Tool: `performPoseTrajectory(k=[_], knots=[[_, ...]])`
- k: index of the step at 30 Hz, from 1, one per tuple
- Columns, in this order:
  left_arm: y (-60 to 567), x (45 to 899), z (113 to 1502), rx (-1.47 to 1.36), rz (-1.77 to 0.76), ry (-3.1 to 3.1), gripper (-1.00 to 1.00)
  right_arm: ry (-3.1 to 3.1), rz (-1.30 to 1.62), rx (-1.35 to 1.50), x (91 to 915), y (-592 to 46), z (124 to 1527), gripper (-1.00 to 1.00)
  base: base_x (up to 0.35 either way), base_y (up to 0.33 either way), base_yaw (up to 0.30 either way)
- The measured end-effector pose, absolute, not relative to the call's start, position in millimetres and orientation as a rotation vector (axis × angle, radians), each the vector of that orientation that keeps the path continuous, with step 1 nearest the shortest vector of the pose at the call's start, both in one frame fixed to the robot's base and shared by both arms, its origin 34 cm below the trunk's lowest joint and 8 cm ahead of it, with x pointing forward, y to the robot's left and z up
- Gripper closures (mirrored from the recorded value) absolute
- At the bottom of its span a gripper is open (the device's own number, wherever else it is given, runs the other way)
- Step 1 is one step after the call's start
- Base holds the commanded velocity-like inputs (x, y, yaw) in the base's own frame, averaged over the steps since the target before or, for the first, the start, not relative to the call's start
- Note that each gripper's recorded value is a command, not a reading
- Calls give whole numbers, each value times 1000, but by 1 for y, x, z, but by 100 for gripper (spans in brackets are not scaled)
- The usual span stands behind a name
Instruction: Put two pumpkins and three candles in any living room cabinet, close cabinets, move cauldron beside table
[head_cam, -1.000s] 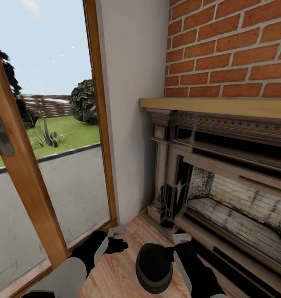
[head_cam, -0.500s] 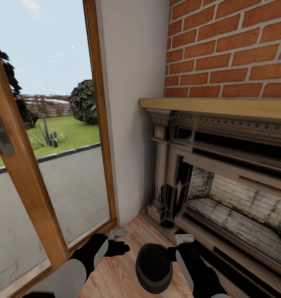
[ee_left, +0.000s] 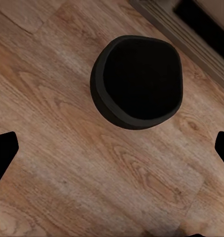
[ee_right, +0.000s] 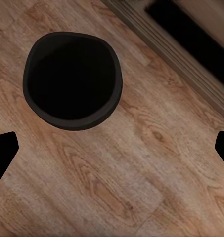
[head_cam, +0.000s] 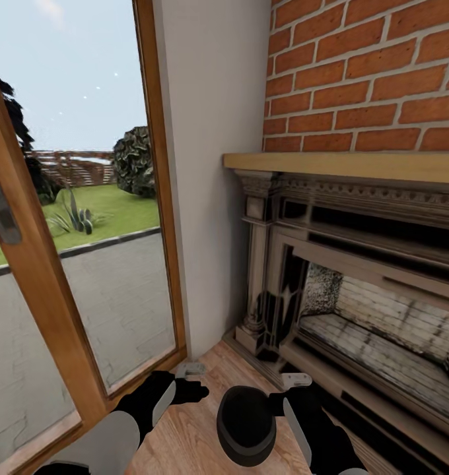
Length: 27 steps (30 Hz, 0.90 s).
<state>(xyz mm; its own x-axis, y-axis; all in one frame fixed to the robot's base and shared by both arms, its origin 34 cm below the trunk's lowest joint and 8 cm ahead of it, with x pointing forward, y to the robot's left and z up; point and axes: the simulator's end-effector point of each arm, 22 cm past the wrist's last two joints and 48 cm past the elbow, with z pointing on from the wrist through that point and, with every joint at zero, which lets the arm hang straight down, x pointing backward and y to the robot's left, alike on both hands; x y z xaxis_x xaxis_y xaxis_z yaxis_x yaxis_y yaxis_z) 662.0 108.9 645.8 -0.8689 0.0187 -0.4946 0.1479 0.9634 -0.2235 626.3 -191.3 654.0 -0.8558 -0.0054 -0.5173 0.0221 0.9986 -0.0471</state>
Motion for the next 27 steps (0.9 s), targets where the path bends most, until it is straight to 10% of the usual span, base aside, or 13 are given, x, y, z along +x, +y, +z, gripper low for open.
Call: performPoseTrajectory(k=[27], knots=[[109,660,644,111,-364,2603,-100,2587,-68,1,628,-188,657,-100,0,0,-42]])
